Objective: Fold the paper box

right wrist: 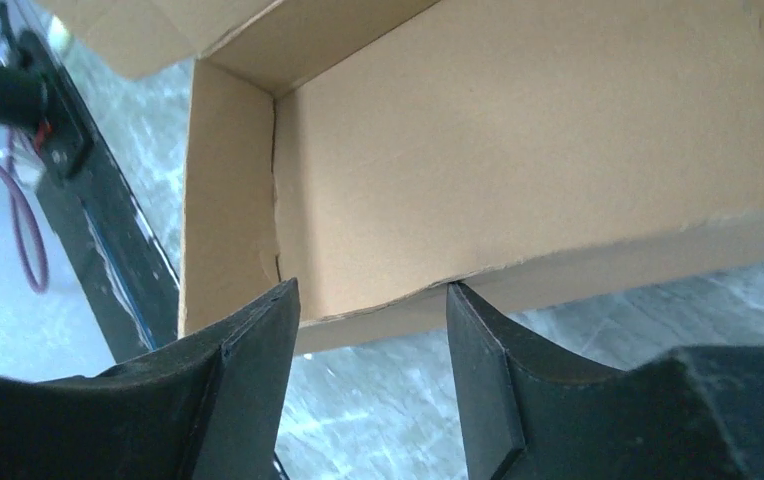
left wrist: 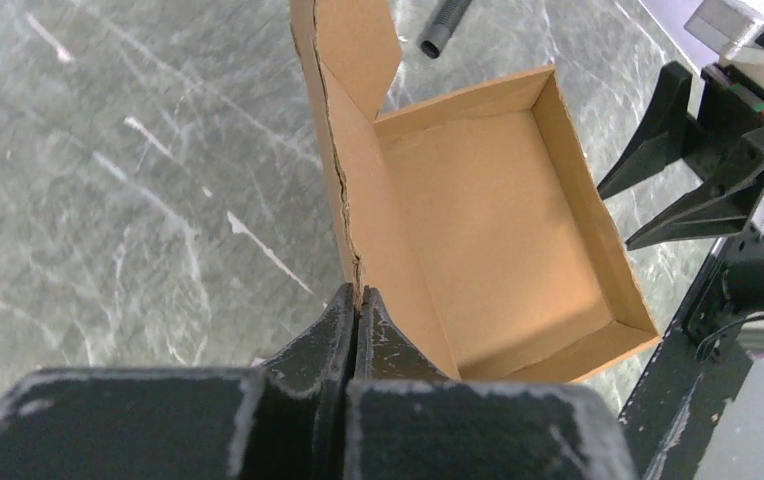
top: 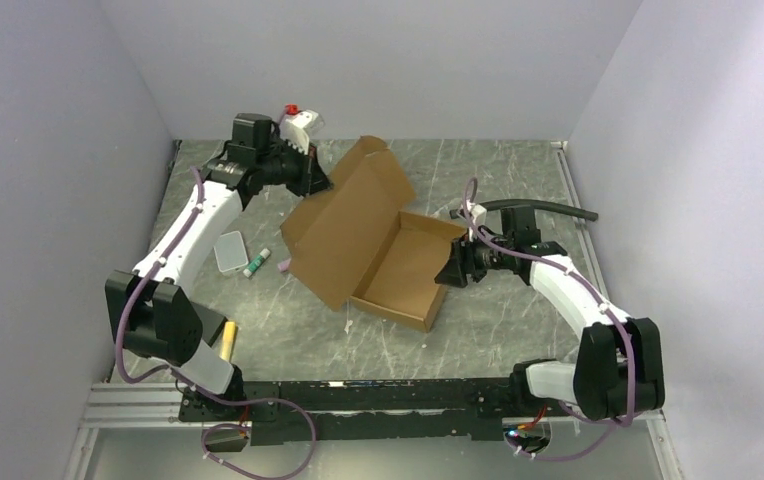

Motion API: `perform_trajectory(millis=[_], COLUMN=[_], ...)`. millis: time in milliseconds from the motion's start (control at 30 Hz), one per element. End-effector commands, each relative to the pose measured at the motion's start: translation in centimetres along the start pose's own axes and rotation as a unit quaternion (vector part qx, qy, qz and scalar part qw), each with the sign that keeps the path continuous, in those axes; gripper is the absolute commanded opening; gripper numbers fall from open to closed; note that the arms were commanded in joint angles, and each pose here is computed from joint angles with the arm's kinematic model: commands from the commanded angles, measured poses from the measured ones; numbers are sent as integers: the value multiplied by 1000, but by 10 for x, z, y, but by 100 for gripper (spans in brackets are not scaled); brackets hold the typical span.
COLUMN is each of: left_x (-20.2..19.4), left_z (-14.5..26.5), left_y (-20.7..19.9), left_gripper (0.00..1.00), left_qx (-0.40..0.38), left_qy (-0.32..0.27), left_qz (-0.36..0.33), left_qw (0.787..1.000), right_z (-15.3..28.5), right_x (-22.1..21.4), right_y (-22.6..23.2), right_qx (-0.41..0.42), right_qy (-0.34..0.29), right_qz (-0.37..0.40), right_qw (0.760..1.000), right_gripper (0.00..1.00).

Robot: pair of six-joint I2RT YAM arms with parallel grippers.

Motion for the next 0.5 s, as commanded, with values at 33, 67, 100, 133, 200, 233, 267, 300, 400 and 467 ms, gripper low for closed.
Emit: perform_trajectory(millis=[33,67,100,133,200,233,267,300,400,467], left_x=[8,11,15,18,24,25,27,28,34,38], left_z=[-10,-10,-11,-12,-16,-18,-20,-23,-28,-29], left_y=[-30,-34,-41,-44,-53,-56,-59,-61,-68,-72], left_gripper=[0,0,0,0,0,0,0,0,0,0], left_qx=[-66,-70,-76,-79,-86,-89,-90,-91,-89,-86], left_qy=[9,6,1,0,3,7,9,13,18,15], left_qz=[-122,-135,-152,-164,-193,-201,-208,-212,-224,-230], left_qw=[990,988,985,983,977,976,974,973,970,969], right_z=[31,39,45,52,65,70,74,78,86,83], right_x=[23,23,27,34,54,66,78,89,122,137], right_y=[14,17,20,22,27,29,30,30,28,25], right_qx=[23,31,36,38,31,23,14,7,-5,2], right_qy=[6,17,16,8,-10,-21,-31,-43,-79,-96], right_qz=[188,218,236,253,290,306,319,332,351,340], right_qw=[982,975,971,967,956,952,947,942,933,935], right_gripper=[67,71,74,77,82,85,87,88,93,94])
Point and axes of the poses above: each gripper's point midway between its finger pads, its own z axis back along the fingers, its own y axis along the line the jaws close on, x = y × z, the point moved 7 cm from there along z, back along the fingers, and after that the axes turned 6 degrees about -z, right-handed, at the moved point
